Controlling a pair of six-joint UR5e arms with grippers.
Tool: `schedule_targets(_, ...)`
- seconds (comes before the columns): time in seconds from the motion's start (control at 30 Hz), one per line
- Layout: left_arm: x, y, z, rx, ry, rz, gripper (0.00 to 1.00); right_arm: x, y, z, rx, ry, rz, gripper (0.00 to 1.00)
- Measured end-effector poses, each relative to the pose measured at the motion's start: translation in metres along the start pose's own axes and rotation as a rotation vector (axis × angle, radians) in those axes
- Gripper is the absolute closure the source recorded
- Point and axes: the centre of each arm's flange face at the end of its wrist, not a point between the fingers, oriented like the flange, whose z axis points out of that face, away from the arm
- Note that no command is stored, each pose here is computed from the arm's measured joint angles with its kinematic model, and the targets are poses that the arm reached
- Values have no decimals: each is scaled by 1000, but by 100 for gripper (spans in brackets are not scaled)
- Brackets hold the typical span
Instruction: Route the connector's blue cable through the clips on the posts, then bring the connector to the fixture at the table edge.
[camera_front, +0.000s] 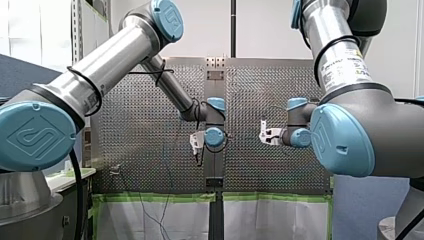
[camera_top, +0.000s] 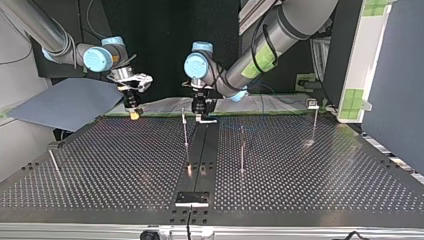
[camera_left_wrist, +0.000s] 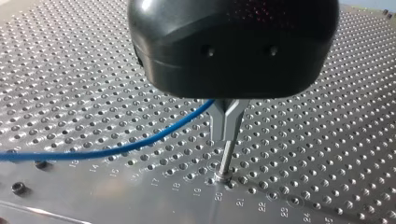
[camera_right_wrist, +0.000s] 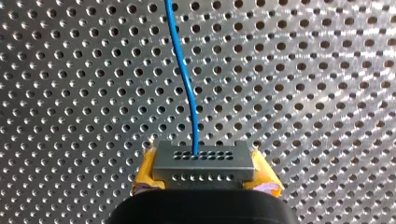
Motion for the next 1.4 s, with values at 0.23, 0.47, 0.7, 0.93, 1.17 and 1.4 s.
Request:
schedule_targets(0.23, 1, 2, -1, -6, 16, 9, 100, 2, 3, 2, -5, 10, 8, 100)
schedule_targets(0.47, 3, 1, -4, -8, 20, 13, 100, 1, 4, 2, -4, 10, 9, 100)
schedule_targets(0.7, 7, -1, -8, -4, 25, 18, 100, 0, 2, 2, -1, 6, 10, 100)
schedule_targets(0.93, 9, -2, -11, 0, 31, 19, 100, -2, 0, 1, 2, -3, 11, 100)
schedule_targets(1.17, 10, -1, -9, 5, 31, 17, 100, -4, -1, 1, 3, -12, 11, 100)
schedule_targets(1.4, 25, 4, -7, 3, 50, 27, 100, -5, 0, 1, 0, -14, 12, 100)
